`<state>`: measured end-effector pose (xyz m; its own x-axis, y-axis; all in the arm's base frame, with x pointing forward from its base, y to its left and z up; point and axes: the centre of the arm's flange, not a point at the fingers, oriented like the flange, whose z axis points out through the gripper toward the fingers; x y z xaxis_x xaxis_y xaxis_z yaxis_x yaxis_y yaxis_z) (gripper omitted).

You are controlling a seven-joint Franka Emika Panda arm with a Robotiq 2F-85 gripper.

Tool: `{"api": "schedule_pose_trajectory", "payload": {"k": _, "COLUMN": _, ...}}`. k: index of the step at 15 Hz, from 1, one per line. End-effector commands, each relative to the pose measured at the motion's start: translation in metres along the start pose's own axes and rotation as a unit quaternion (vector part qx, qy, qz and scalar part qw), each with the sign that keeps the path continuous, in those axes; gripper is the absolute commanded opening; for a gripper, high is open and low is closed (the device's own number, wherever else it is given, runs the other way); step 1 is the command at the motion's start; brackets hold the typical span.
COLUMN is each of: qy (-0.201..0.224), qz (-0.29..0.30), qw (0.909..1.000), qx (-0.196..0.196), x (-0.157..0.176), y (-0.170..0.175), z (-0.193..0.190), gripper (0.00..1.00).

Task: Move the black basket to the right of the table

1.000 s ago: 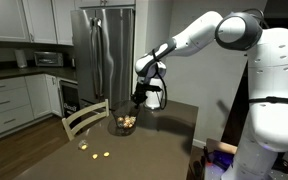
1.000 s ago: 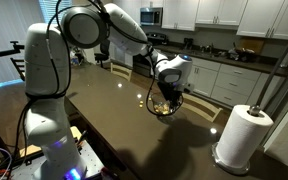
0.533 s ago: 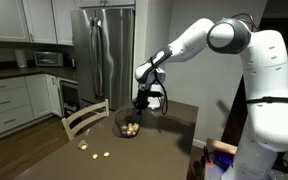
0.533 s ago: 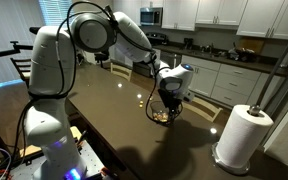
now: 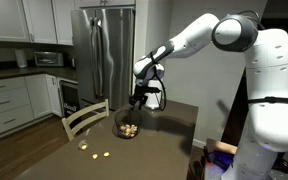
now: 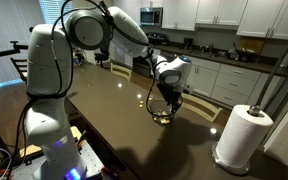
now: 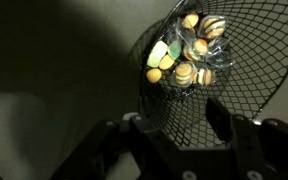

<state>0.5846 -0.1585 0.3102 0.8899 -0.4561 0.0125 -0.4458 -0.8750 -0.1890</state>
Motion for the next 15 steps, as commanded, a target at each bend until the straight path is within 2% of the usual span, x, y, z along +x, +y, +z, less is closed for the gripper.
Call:
{"api": "schedule_pose_trajectory", "payload": {"k": 1, "qy": 0.022, "qz": -0.038, "qw": 0.9989, "qx": -0.015, "x": -0.022, "y": -0.034, "z": -0.032, "gripper": 0.93}}
{"api": "schedule_pose_trajectory", "payload": {"k": 3, "qy": 0.029, "qz": -0.083, "qw": 0.9958, "qx": -0.026, "x": -0.031, "y": -0.053, "z": -0.041, "gripper": 1.00}}
{"api": "schedule_pose_trajectory", "payload": {"k": 7, "qy": 0.037, "qz": -0.147, "qw": 0.9878, "qx": -0.038, "x": -0.050, "y": -0.083, "z": -0.051, "gripper": 1.00}}
{"api": "schedule_pose_trajectory", "payload": {"k": 11, "qy": 0.022, "qz": -0.199, "qw": 0.9791, "qx": -0.038, "x": -0.063, "y": -0.096, "z": -0.051, "gripper": 1.00}}
{"api": "schedule_pose_trajectory", "payload": {"k": 12, "qy": 0.027, "qz": -0.167, "qw": 0.9850, "qx": -0.033, "x": -0.050, "y": -0.100, "z": -0.047, "gripper": 1.00}}
{"api": "schedule_pose_trajectory", "payload": {"k": 15, "qy": 0.024, "qz": -0.182, "qw": 0.9825, "qx": -0.033, "x": -0.055, "y": -0.101, "z": -0.045, "gripper": 1.00}}
